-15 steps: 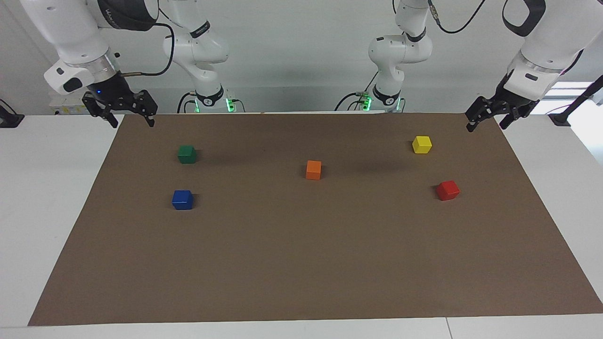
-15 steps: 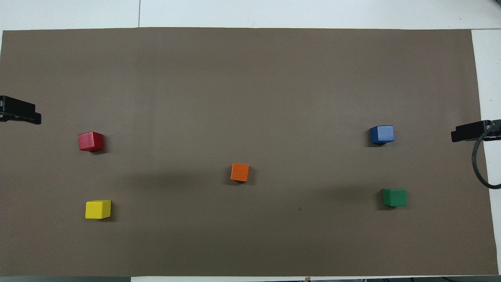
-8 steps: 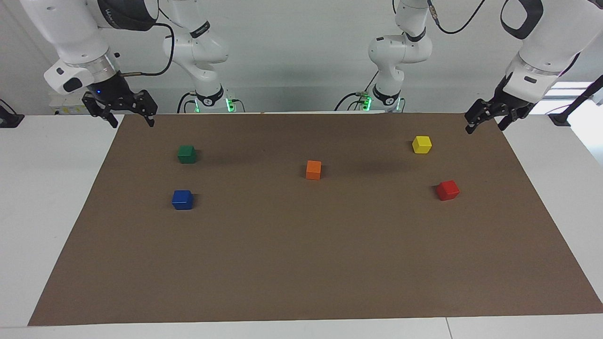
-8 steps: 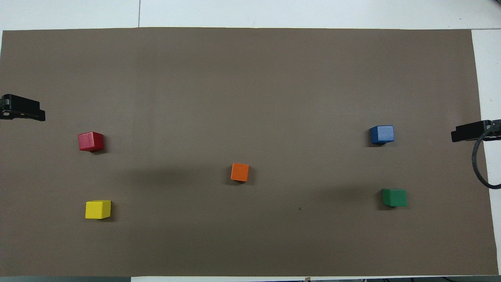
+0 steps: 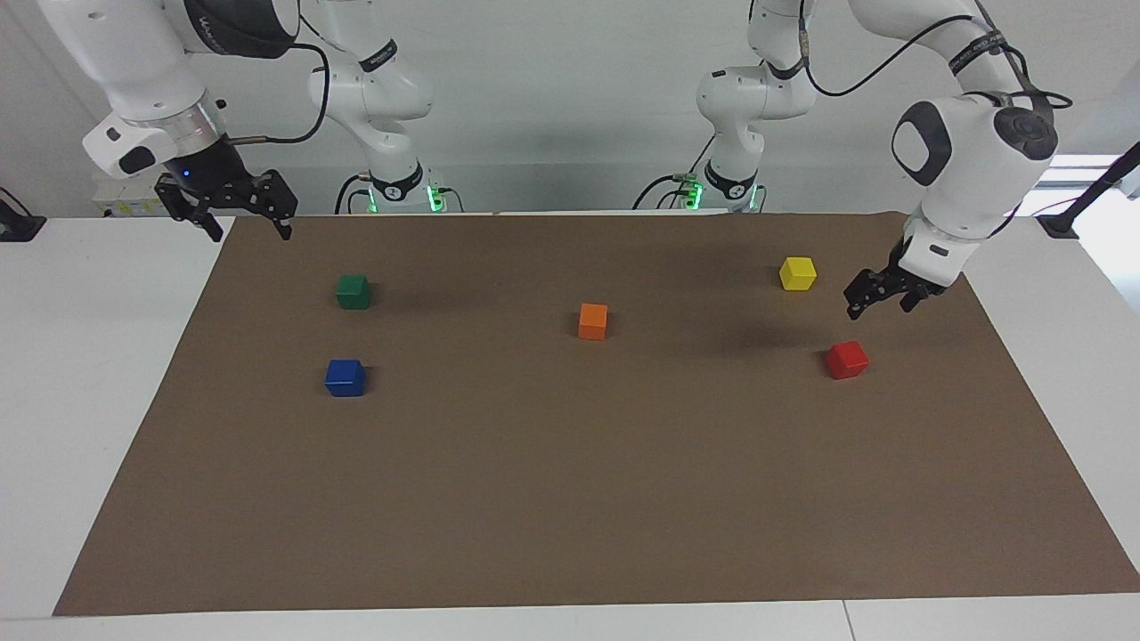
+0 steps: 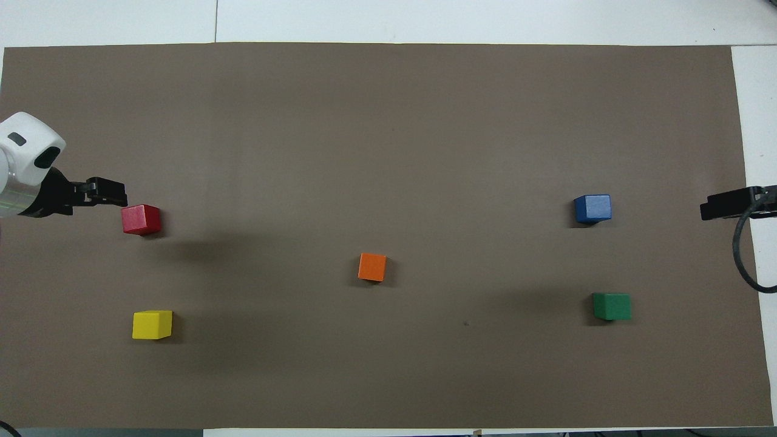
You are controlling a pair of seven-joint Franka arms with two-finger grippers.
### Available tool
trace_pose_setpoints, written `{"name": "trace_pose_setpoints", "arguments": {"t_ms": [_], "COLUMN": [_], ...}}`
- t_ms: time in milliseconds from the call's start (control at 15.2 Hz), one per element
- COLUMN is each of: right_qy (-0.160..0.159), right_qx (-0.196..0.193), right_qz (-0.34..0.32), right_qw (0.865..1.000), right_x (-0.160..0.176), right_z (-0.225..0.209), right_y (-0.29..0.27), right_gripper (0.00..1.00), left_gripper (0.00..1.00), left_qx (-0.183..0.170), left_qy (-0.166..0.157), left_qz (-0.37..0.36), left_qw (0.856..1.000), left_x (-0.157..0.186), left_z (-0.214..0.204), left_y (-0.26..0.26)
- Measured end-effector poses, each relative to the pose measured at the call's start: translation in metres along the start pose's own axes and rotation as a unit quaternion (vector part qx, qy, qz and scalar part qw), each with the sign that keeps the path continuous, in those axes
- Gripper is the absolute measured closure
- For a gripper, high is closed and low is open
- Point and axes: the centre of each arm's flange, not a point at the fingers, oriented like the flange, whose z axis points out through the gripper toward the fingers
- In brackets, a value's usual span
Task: Transfer red block to right arm and stack on blue block
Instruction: 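Reach the left gripper to the red cube and close on it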
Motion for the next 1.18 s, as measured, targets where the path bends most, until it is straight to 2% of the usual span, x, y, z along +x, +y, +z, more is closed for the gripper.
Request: {"name": "trace_pose_setpoints", "arguments": {"t_ms": [262,590,852,1049,1180], "right_qy": [-0.001,-0.003,-0.003,-0.016,-0.016], "right_qx": [0.0,0.011,0.068,0.146,0.214], "right_qz": [0.0,-0.04,-0.024,-0.015,-0.021], "right_qw": [1.0,0.999,0.997,0.989,0.977], "right_x": [0.0,0.002,0.009,0.017,0.023], "right_z": [0.001,0.019,0.065,0.093,0.112], "right_y": [0.0,0.005,0.011,0.001,0.0], "right_gripper": [0.0,0.0,0.0,0.0,0.0], "left_gripper": [0.0,0.0,0.0,0.0,0.0], "left_qx": [0.004,0.004,0.004,0.004,0.004], "left_qy": [0.019,0.019,0.016,0.01,0.005], "left_qz": [-0.014,-0.006,0.007,0.011,0.011], "left_qw": [1.0,1.0,1.0,1.0,1.0], "left_x": [-0.003,0.0,0.001,0.002,0.003], "left_z": [0.07,0.093,0.101,0.115,0.126], "left_y": [-0.039,-0.029,-0.014,-0.01,-0.01]}}
